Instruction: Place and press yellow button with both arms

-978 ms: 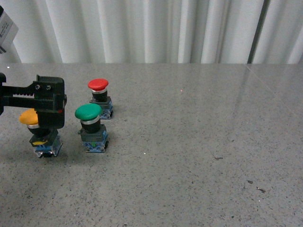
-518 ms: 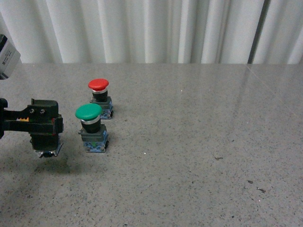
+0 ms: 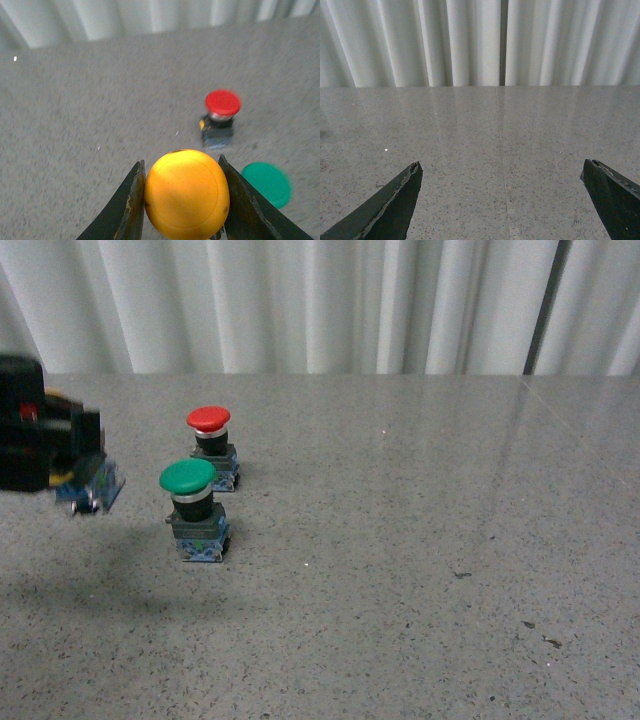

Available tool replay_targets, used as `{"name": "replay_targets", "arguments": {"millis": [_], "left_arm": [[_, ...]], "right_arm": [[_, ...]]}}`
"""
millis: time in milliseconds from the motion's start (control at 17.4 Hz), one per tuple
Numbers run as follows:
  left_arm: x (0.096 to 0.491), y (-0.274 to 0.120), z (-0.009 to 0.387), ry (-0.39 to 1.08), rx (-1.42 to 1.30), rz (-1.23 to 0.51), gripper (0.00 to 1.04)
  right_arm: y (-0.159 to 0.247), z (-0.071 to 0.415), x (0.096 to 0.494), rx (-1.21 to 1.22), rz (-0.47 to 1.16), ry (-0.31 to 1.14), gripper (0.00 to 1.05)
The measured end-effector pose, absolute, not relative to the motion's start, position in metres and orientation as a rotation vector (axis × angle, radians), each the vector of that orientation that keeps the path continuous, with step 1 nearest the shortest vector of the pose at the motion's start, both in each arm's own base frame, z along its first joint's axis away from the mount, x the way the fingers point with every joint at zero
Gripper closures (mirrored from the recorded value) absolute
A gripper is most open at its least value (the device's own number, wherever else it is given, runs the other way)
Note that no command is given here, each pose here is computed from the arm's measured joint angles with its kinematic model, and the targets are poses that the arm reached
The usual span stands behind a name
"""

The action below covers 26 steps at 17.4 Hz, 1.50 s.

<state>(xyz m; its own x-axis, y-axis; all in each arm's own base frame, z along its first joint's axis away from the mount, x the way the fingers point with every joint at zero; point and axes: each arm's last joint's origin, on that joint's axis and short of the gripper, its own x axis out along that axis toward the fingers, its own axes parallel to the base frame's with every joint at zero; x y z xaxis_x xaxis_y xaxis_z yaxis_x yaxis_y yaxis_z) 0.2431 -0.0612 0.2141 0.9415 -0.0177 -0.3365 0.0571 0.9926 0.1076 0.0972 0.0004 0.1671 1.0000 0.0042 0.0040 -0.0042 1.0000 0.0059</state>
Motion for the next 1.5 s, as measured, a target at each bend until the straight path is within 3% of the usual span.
{"name": "replay_targets", "arguments": {"millis": [173,288,575,978,1208,1496], "left_arm": [[0.248,-0.098,0.27,0.172,0.103,-0.137,0.7],[0.269,-0.132,0.278,0.186,0.098,-0.215,0.7],[0.315,-0.19,0.244,0.308,0.009,-0.284,0.71],[0.33,-0.221,0.185,0.493,-0.085,-0.294,0.71],[0.328,-0.25,0.18,0.536,-0.064,-0.298,0.71],[0.331,-0.254,0.182,0.552,-0.029,-0.307,0.71]], "right_arm": [[0.0,0.167,0.097,0.006,0.004,-0.004,0.07],[0.0,0.167,0.097,0.006,0.004,-0.004,0.07],[0.0,0.167,0.097,0.006,0.004,-0.004,0.07],[0.0,0.167,0.097,0.006,0.004,-0.004,0.07],[0.0,0.167,0.097,0.006,0.005,-0.004,0.07],[0.0,0.167,0.097,0.006,0.005,-0.004,0.07]]}}
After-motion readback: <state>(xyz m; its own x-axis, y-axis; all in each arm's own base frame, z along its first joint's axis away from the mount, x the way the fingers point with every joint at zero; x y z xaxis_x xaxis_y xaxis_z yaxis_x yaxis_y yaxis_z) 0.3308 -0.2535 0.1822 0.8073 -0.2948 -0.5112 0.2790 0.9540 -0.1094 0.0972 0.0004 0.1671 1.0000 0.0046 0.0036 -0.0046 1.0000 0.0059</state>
